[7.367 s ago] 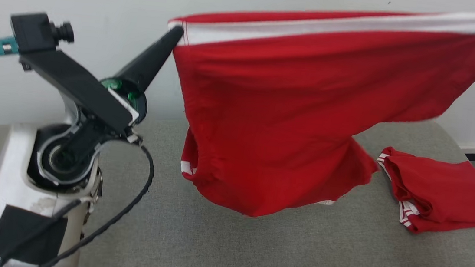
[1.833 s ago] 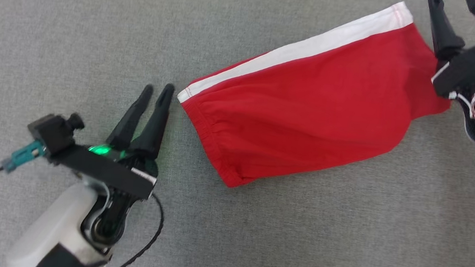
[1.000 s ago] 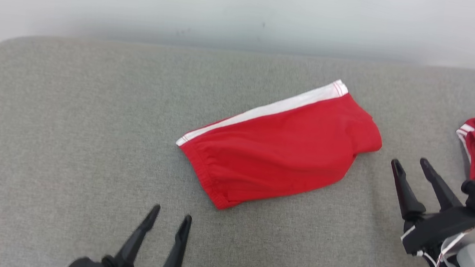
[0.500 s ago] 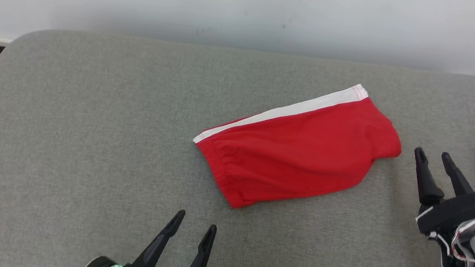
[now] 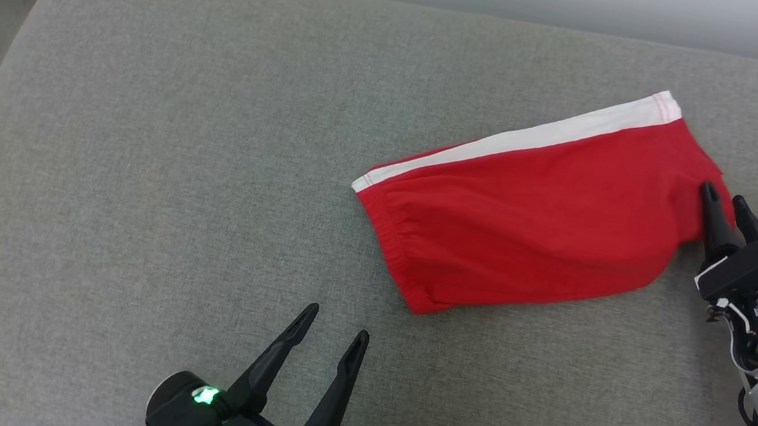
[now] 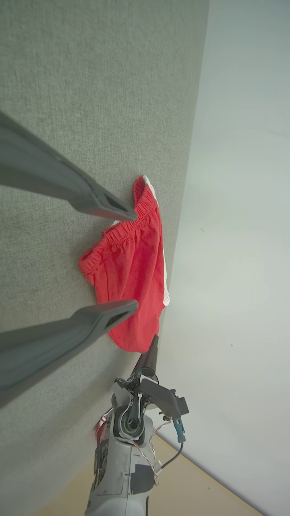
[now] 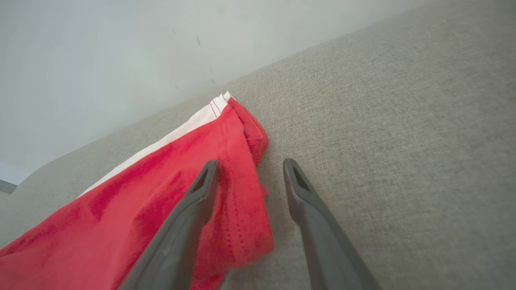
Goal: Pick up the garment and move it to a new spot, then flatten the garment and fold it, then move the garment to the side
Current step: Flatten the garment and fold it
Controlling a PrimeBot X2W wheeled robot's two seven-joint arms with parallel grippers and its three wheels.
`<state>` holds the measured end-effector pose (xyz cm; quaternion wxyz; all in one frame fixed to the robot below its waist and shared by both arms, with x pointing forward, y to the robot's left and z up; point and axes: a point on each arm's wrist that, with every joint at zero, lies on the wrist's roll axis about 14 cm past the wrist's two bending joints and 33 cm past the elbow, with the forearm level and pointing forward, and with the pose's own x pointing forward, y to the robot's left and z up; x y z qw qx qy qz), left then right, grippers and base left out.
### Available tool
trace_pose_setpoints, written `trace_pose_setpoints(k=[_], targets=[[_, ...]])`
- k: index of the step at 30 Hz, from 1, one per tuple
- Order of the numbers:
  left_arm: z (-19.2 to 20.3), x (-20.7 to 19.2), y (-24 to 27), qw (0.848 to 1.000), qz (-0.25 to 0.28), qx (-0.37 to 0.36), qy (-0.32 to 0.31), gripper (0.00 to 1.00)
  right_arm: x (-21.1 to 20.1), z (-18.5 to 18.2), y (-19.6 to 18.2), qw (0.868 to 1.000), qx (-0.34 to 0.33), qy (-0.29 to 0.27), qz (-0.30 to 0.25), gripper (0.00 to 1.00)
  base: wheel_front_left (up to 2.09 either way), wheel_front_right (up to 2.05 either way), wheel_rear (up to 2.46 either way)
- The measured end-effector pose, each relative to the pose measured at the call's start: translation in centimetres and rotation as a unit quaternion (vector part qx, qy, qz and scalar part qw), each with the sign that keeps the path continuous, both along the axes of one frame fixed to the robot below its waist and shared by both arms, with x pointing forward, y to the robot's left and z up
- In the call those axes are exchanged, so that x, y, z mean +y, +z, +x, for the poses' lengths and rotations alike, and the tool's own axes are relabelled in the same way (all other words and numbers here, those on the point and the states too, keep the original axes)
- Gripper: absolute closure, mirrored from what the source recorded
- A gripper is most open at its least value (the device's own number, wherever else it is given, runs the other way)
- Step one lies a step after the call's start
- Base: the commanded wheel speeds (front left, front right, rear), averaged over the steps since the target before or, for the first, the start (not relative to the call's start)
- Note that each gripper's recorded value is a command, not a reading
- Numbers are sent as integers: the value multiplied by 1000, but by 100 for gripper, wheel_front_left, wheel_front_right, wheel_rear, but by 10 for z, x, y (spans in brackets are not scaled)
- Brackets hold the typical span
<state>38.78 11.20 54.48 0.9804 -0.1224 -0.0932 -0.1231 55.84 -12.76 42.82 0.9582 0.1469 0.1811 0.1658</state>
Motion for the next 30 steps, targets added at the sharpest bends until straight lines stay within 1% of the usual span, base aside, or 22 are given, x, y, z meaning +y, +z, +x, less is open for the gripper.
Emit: trace_pose_setpoints(k=[2,3,5,6,7,8,9,14,21,25,30], targets=[[2,3,-4,1000,2,6,4,0,4,5,-6,1000,9,2,2,25,0,0,0],[2,4,-7,1000,2,10,5,0,6,6,-9,1000,12,3,2,30,0,0,0],[3,5,-10,1000,4,15,7,0,8,11,-13,1000,18,5,2,51,0,0,0],[5,5,-10,1000,5,15,6,0,8,13,-14,1000,20,5,3,57,0,0,0],[6,5,-10,1000,5,14,5,0,9,14,-15,1000,21,6,2,67,0,0,0],[7,5,-11,1000,6,15,5,0,10,16,-16,1000,22,6,2,92,0,0,0],[7,4,-12,1000,6,17,4,0,10,16,-17,1000,24,5,3,100,0,0,0],[8,1,-13,1000,5,17,-1,0,5,17,-12,1000,19,-9,20,100,0,0,0],[6,-6,-6,1000,6,6,-12,0,-8,0,-6,998,12,-32,45,100,0,0,0],[3,-11,0,1000,6,-3,-19,0,-25,-18,-4,997,9,-52,55,100,0,0,0],[-3,-19,5,1000,2,-10,-30,0,-54,-40,0,995,5,-80,54,100,0,0,0]])
